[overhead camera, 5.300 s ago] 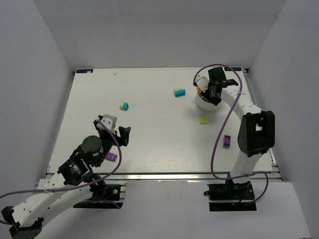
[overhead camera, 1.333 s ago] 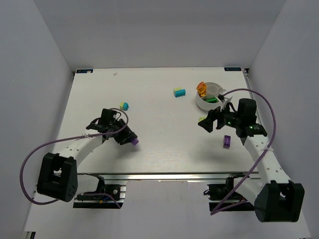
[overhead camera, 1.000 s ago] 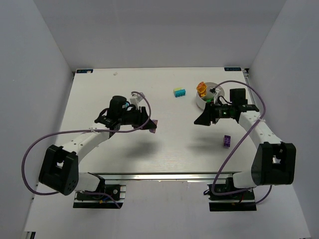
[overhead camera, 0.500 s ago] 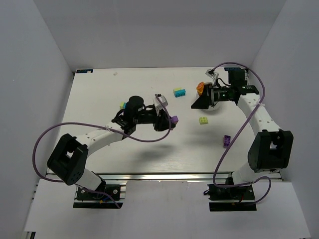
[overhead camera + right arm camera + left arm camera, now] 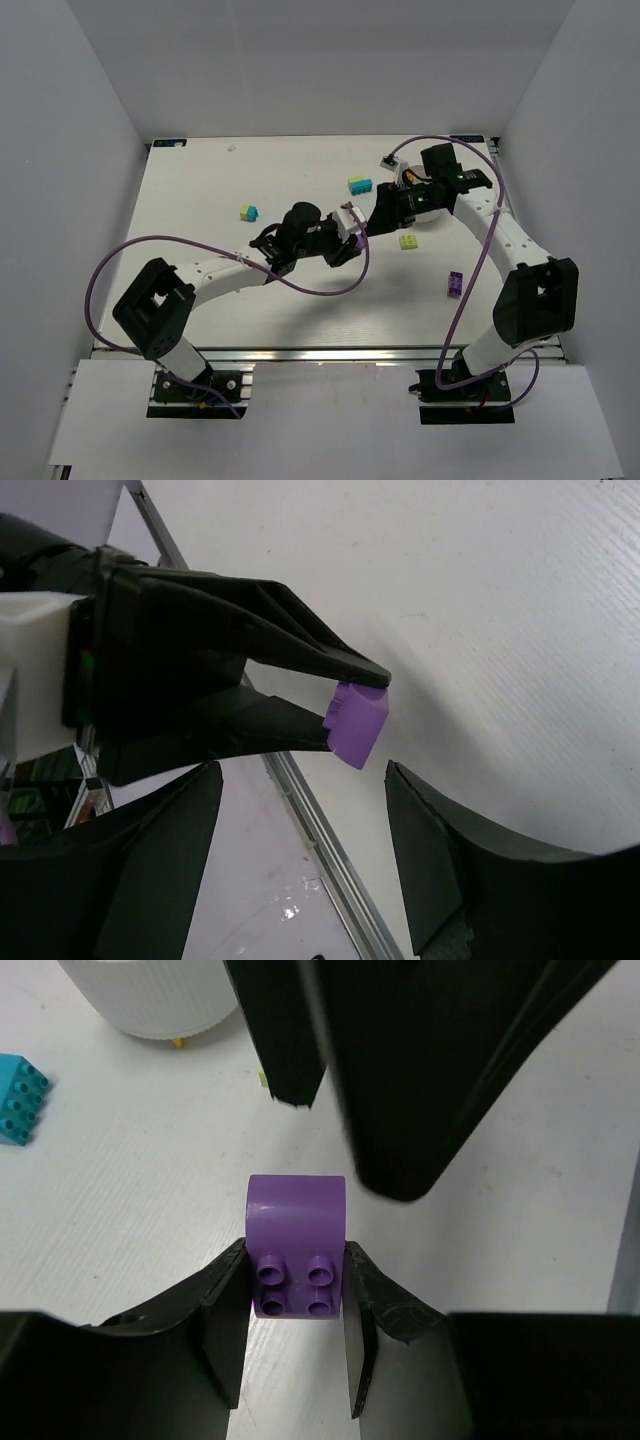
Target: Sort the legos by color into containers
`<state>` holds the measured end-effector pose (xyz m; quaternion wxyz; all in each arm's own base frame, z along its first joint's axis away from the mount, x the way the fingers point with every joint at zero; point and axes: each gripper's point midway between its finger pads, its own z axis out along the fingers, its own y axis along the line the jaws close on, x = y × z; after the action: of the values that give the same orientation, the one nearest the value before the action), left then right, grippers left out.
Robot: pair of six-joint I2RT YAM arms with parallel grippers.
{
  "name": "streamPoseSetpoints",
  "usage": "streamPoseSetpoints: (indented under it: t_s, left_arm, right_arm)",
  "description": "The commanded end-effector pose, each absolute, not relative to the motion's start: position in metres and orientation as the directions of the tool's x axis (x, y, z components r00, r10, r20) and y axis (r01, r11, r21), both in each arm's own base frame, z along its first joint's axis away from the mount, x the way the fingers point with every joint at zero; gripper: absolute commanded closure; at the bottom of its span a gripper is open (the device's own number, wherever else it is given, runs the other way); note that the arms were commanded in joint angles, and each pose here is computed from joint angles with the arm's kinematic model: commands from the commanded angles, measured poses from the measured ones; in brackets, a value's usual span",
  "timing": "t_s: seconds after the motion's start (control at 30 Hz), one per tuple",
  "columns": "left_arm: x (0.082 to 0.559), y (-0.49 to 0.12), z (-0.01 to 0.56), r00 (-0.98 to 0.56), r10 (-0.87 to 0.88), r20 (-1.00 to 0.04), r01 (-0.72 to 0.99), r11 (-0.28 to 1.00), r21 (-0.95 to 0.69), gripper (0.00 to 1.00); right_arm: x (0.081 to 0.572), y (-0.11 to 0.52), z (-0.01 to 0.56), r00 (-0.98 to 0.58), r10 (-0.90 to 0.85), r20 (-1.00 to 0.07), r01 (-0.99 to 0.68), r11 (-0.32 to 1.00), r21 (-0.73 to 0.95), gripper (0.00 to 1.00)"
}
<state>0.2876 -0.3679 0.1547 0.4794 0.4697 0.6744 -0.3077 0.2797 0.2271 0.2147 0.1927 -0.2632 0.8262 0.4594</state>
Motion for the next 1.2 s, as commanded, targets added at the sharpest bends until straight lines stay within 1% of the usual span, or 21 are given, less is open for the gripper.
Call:
streamPoseSetpoints:
  t_s: [0.0,0.17,0.33,0.6,0.7,0.77,0.8,0.83,0.87,0.9,0.93,0.97,1.0,1.07,1.1,1.17]
  left_arm:
    - [0.298,-0.372,0.178,-0.04,0.344,-0.938,0.902,0.416,0.114,1.0]
    - [0.298,-0.374,0.19,-0.017,0.334,-0.942,0.891,0.432,0.137,1.0]
    - [0.292,-0.382,0.198,-0.002,0.321,-0.947,0.898,0.417,0.139,1.0]
    - [0.288,-0.395,0.209,0.002,0.305,-0.952,0.899,0.416,0.135,1.0]
    - [0.292,-0.396,0.212,0.002,0.3,-0.954,0.893,0.428,0.136,1.0]
    - [0.292,-0.397,0.214,-0.001,0.298,-0.955,0.894,0.428,0.133,1.0]
    - [0.292,-0.398,0.212,-0.006,0.302,-0.953,0.895,0.426,0.129,1.0]
    - [0.292,-0.399,0.212,-0.009,0.301,-0.954,0.897,0.425,0.125,0.98]
    - [0.292,-0.4,0.213,-0.017,0.302,-0.953,0.897,0.426,0.118,0.93]
    - [0.293,-0.4,0.214,-0.019,0.302,-0.953,0.896,0.429,0.118,0.78]
    - [0.29,-0.403,0.213,-0.029,0.303,-0.952,0.897,0.428,0.109,0.69]
    - [0.291,-0.402,0.216,-0.032,0.295,-0.955,0.894,0.436,0.105,0.58]
    - [0.292,-0.401,0.217,-0.038,0.29,-0.956,0.887,0.451,0.101,0.43]
    - [0.293,-0.397,0.228,-0.045,0.254,-0.966,0.873,0.48,0.086,0.32]
    - [0.294,-0.392,0.229,-0.05,0.249,-0.967,0.861,0.501,0.084,0.25]
    - [0.3,-0.378,0.249,-0.06,0.184,-0.981,0.834,0.55,0.052,0.06]
  right_arm:
    - [0.284,0.229,0.209,-0.818,-0.257,-0.515,-0.57,0.486,0.663,0.28]
    - [0.289,0.226,0.197,-0.841,-0.229,-0.489,-0.528,0.544,0.652,0.28]
    - [0.292,0.229,0.198,-0.843,-0.222,-0.49,-0.525,0.539,0.659,0.29]
    - [0.29,0.235,0.189,-0.852,-0.24,-0.465,-0.515,0.539,0.666,0.37]
    - [0.288,0.234,0.188,-0.854,-0.24,-0.462,-0.513,0.541,0.667,0.45]
    - [0.288,0.235,0.19,-0.854,-0.238,-0.464,-0.513,0.536,0.67,0.55]
    - [0.288,0.234,0.191,-0.851,-0.238,-0.469,-0.518,0.535,0.668,0.62]
    - [0.289,0.235,0.193,-0.847,-0.238,-0.475,-0.523,0.532,0.666,0.74]
    - [0.289,0.235,0.195,-0.844,-0.237,-0.482,-0.528,0.532,0.662,0.8]
    - [0.289,0.235,0.197,-0.842,-0.235,-0.486,-0.53,0.531,0.661,0.87]
    - [0.29,0.234,0.199,-0.837,-0.235,-0.494,-0.537,0.529,0.657,0.92]
    - [0.292,0.233,0.202,-0.831,-0.233,-0.505,-0.544,0.53,0.65,1.0]
    - [0.292,0.232,0.204,-0.828,-0.235,-0.51,-0.548,0.535,0.643,1.0]
    - [0.299,0.224,0.207,-0.808,-0.238,-0.538,-0.566,0.568,0.598,1.0]
    - [0.306,0.221,0.213,-0.794,-0.235,-0.561,-0.577,0.584,0.571,1.0]
    - [0.319,0.203,0.215,-0.792,-0.21,-0.573,-0.553,0.644,0.529,1.0]
